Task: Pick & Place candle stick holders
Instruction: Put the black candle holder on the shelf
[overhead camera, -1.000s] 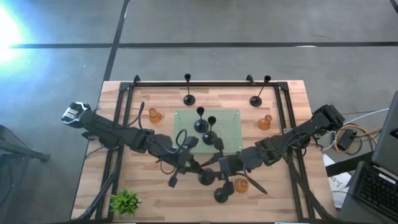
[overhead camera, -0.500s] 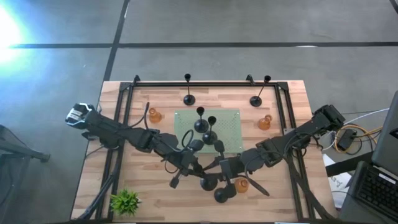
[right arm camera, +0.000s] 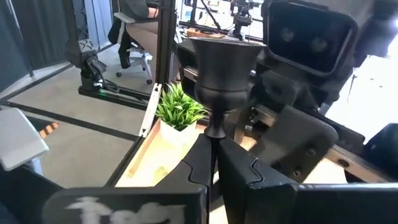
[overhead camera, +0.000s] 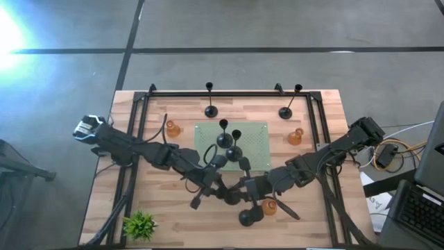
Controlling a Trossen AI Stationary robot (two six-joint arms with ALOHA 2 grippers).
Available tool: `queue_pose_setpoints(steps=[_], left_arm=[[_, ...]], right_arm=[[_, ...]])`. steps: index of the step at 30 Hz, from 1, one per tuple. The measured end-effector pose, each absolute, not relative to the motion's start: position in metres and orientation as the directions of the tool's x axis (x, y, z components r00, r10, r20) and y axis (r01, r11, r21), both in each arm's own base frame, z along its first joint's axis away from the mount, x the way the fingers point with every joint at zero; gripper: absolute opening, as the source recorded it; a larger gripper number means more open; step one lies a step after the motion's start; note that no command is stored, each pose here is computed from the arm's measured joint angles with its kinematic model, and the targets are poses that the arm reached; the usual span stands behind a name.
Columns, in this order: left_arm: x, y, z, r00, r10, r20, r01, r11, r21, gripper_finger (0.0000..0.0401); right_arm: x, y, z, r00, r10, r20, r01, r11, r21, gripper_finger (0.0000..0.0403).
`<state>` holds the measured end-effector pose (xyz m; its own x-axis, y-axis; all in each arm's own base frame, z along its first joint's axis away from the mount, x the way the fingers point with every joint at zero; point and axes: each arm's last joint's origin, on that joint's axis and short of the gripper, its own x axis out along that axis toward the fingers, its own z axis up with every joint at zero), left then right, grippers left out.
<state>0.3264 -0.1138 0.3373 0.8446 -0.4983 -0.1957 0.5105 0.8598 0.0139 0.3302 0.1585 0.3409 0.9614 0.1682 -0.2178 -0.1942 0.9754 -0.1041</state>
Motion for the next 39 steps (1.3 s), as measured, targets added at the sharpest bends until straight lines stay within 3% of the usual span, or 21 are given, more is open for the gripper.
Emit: queue_pose_setpoints(steps=[8, 21, 30, 39], left_arm=[[0.326, -0.114, 0.337, 0.842, -0.502, -0.198, 0.52, 0.852, 0.052, 0.0101], [0.315, -0.108, 0.34, 0.837, -0.475, -0.273, 0.498, 0.867, 0.019, 0.0236], [0.27, -0.091, 0.356, 0.892, -0.345, -0.291, 0.355, 0.935, -0.017, 0.0246], [0.221, -0.075, 0.351, 0.951, -0.184, -0.247, 0.179, 0.983, -0.043, 0.0246]], right_arm=[[0.33, 0.157, 0.34, 0.965, 0.132, -0.226, -0.162, 0.98, -0.118, 0.0008], [0.324, 0.157, 0.339, 0.959, 0.091, -0.269, -0.127, 0.985, -0.118, 0.0008], [0.291, 0.158, 0.35, 0.945, -0.013, -0.327, -0.035, 0.989, -0.141, 0.0008], [0.238, 0.137, 0.361, 0.907, -0.266, -0.326, 0.215, 0.959, -0.184, 0.0008]])
